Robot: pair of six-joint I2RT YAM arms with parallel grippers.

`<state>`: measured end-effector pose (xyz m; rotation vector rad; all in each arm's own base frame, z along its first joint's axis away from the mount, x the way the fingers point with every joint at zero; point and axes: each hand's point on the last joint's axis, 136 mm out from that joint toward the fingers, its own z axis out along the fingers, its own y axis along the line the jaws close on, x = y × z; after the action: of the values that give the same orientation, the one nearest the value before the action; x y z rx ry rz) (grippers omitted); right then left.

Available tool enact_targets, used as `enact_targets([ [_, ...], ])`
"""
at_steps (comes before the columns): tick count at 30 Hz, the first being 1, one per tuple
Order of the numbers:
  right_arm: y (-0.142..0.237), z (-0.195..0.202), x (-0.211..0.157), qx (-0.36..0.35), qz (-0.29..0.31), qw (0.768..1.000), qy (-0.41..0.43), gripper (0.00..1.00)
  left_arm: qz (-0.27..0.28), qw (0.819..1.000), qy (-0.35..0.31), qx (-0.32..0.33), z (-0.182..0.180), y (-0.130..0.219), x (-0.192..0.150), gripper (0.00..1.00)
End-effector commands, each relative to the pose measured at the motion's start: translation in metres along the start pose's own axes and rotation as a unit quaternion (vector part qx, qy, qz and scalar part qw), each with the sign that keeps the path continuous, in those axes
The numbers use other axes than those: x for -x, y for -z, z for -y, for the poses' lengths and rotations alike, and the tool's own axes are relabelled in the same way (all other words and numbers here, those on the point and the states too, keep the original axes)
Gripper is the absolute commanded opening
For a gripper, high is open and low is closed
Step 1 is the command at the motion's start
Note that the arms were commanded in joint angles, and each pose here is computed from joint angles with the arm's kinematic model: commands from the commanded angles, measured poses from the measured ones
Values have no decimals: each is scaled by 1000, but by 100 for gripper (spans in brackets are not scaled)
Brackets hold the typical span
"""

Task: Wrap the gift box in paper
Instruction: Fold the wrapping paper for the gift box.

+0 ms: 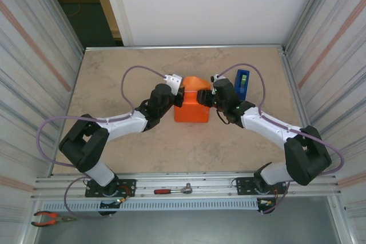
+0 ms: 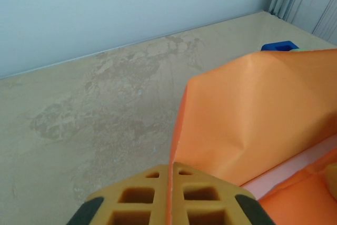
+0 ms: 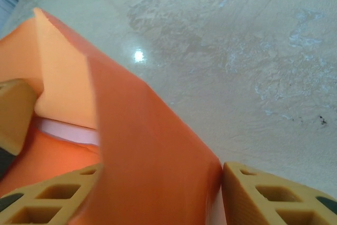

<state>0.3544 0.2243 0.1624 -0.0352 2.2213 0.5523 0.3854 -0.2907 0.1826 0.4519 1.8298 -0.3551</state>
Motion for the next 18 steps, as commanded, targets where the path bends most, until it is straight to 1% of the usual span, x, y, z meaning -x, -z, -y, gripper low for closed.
enact_targets([
  [1,9,-3,-10,6,-48,999,-2,56,3,1000,-1,9,0,-1,2,6],
  [3,19,-5,6,16,-31,999,-18,63,-2,1000,-2,17,-1,0,0,6],
  [7,44,-2,32,28,9,999,-43,73,-6,999,-5,32,-3,3,-1,5],
  [10,60,4,41,26,38,998,-51,78,-10,999,-7,30,0,3,-1,5],
  [13,66,6,41,31,54,997,-52,80,-11,1000,-8,28,1,4,-1,6],
  [18,55,-5,26,37,47,998,-24,84,-15,999,-9,27,2,4,-5,6],
])
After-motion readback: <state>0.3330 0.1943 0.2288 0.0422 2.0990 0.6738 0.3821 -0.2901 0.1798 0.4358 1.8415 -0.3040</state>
